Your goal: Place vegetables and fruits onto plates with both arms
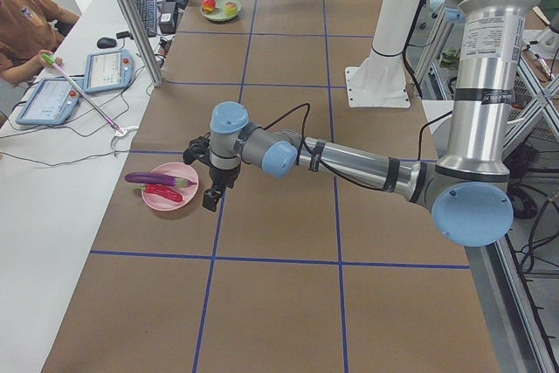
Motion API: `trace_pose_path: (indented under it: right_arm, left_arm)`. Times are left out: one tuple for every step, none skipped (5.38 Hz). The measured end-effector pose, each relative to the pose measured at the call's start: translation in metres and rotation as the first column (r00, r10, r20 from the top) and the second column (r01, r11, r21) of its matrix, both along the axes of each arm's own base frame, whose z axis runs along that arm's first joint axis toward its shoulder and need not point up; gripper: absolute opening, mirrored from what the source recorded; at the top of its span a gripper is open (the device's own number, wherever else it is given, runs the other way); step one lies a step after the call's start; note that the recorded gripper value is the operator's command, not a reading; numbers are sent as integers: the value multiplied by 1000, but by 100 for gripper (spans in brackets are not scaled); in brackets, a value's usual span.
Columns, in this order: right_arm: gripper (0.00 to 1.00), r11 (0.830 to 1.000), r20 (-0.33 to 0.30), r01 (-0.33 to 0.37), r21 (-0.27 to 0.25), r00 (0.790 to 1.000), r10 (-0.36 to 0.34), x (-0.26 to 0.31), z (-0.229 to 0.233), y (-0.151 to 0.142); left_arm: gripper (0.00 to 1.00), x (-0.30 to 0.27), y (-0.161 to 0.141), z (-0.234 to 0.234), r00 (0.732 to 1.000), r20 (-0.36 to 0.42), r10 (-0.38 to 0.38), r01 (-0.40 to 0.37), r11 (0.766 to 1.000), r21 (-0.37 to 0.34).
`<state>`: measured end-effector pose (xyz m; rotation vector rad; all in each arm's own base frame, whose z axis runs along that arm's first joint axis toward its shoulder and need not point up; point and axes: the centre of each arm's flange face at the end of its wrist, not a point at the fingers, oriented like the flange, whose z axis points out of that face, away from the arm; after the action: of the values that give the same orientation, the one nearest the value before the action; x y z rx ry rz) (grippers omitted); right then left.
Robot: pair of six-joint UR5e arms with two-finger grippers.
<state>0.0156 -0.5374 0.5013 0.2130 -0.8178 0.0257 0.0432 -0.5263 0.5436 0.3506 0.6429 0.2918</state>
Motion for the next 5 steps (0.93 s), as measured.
trace_pose_path:
  right_arm:
    - [100,1000,-6,-2,-19,1000,2,2,13,10]
    - [100,999,-7,-1,-42,1000,1,3,26,19]
    - [100,998,1,3,-69,1000,-3,3,39,27]
    - [100,995,17,11,-98,1000,-10,3,52,37]
    - [100,993,33,14,-121,999,-11,4,61,44]
  left_arm:
    - [100,-5,11,13,1000,4,-10,10,1000,-6]
    - [100,-12,27,38,999,45,-28,29,999,-35]
    - [100,-21,39,57,995,90,-45,52,996,-69]
    - [100,-40,48,64,997,40,-60,65,988,-141]
    - [100,-67,55,64,996,-52,-74,61,976,-211]
